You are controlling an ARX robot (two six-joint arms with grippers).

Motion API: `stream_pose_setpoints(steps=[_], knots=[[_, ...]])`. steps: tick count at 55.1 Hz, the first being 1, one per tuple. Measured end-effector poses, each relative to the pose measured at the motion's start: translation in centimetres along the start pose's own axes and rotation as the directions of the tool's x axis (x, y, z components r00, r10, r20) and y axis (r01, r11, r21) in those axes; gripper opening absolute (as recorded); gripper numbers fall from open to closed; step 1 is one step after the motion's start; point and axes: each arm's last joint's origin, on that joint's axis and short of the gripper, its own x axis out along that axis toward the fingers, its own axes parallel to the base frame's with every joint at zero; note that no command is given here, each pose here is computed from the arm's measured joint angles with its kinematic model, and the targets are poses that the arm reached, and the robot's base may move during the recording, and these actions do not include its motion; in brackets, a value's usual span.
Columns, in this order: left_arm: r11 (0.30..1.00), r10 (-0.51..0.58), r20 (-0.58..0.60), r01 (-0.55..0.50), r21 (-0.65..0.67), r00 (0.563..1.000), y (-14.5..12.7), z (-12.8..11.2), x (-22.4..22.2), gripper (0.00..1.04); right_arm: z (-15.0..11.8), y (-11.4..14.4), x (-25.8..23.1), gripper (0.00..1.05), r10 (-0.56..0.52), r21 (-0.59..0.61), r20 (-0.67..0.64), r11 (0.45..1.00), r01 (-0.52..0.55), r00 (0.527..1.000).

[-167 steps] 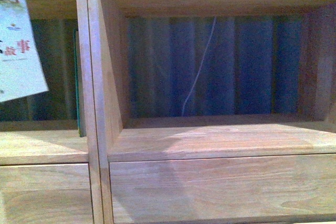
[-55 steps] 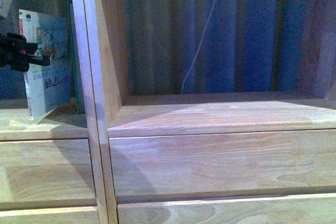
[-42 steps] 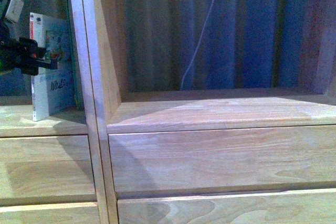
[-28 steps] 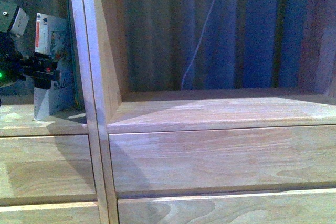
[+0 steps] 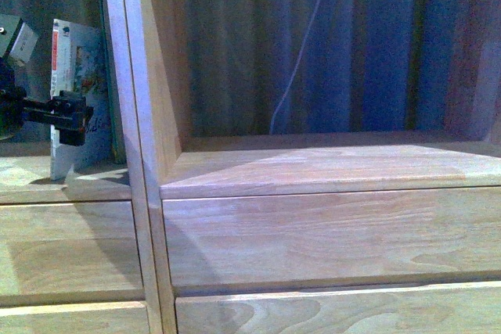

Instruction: Organize books on shelf

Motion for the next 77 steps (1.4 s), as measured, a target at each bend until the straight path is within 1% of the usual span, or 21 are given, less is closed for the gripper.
stream_pose_setpoints(steps=[6,16,24,31,38,41,42,45,46,48,52,53,57,58,62,65,77], knots=[[0.999,-0.016,0.008,0.016,-0.035,1.000,-0.3,1.3,-1.8,0.97,0.0,0.0,0.0,0.03,0.000,0.000,0.000,1.000,0.000,1.000],[0.999,-0.024,0.053,0.025,-0.032,0.998,-0.8,3.2,-5.9,0.97,0.0,0.0,0.0,0.03,0.000,0.000,0.000,1.000,0.000,1.000],[0.999,0.038,0.096,-0.037,-0.013,0.995,-0.6,5.0,-10.9,0.97,0.0,0.0,0.0,0.03,0.000,0.000,0.000,1.000,0.000,1.000],[0.999,0.048,0.119,-0.048,-0.003,0.992,-0.8,6.0,-15.2,0.97,0.0,0.0,0.0,0.03,0.000,0.000,0.000,1.000,0.000,1.000],[1.000,-0.003,0.133,0.003,0.001,0.991,-1.7,6.2,-19.7,0.97,0.0,0.0,0.0,0.23,0.000,0.000,0.000,1.000,0.000,1.000],[1.000,-0.020,0.142,0.019,0.004,0.990,-2.2,6.2,-21.5,0.97,0.0,0.0,0.0,0.33,0.000,0.000,0.000,1.000,0.000,1.000],[1.000,-0.025,0.142,0.025,0.004,0.990,-2.3,6.1,-22.0,0.97,0.0,0.0,0.0,0.35,0.000,0.000,0.000,1.000,0.000,1.000],[0.999,-0.047,0.143,0.047,0.006,0.989,-2.9,5.9,-23.6,0.97,0.0,0.0,0.0,0.45,0.000,0.000,0.000,1.000,0.000,1.000],[0.999,-0.048,0.145,0.048,0.007,0.988,-3.1,5.8,-24.2,0.97,0.0,0.0,0.0,0.47,0.000,0.000,0.000,1.000,0.000,1.000],[0.998,-0.056,0.147,0.055,0.013,0.988,-3.5,5.4,-25.1,0.97,0.0,0.0,0.0,0.56,0.000,0.000,0.000,1.000,0.000,1.000],[0.998,-0.057,0.149,0.054,0.025,0.987,-4.1,4.2,-26.8,0.97,0.0,0.0,0.0,0.69,0.000,0.000,0.000,1.000,0.000,1.000],[0.998,-0.058,0.144,0.055,0.024,0.988,-4.3,3.9,-27.1,0.97,0.0,0.0,0.0,0.71,0.000,0.000,0.000,1.000,0.000,1.000],[0.999,-0.052,0.120,0.050,0.018,0.991,-4.6,2.7,-27.9,0.97,0.0,0.0,0.0,0.84,0.000,0.000,0.000,1.000,0.000,1.000],[0.999,-0.049,0.113,0.047,0.017,0.992,-4.7,2.3,-28.1,0.97,0.0,0.0,0.0,0.86,0.000,0.000,0.000,1.000,0.000,1.000],[0.999,-0.049,0.090,0.048,0.016,0.995,-4.9,0.9,-28.7,0.97,0.0,0.0,0.0,0.98,0.000,0.000,0.000,1.000,0.000,1.000],[0.998,-0.054,0.072,0.054,0.014,0.996,-5.1,0.0,-29.3,0.97,0.0,0.0,0.0,0.98,0.000,0.000,0.000,1.000,0.000,1.000],[0.999,-0.048,0.072,0.046,0.029,0.996,-5.3,-1.7,-30.6,0.97,0.0,0.0,0.0,0.98,0.000,0.000,0.000,1.000,0.000,1.000]])
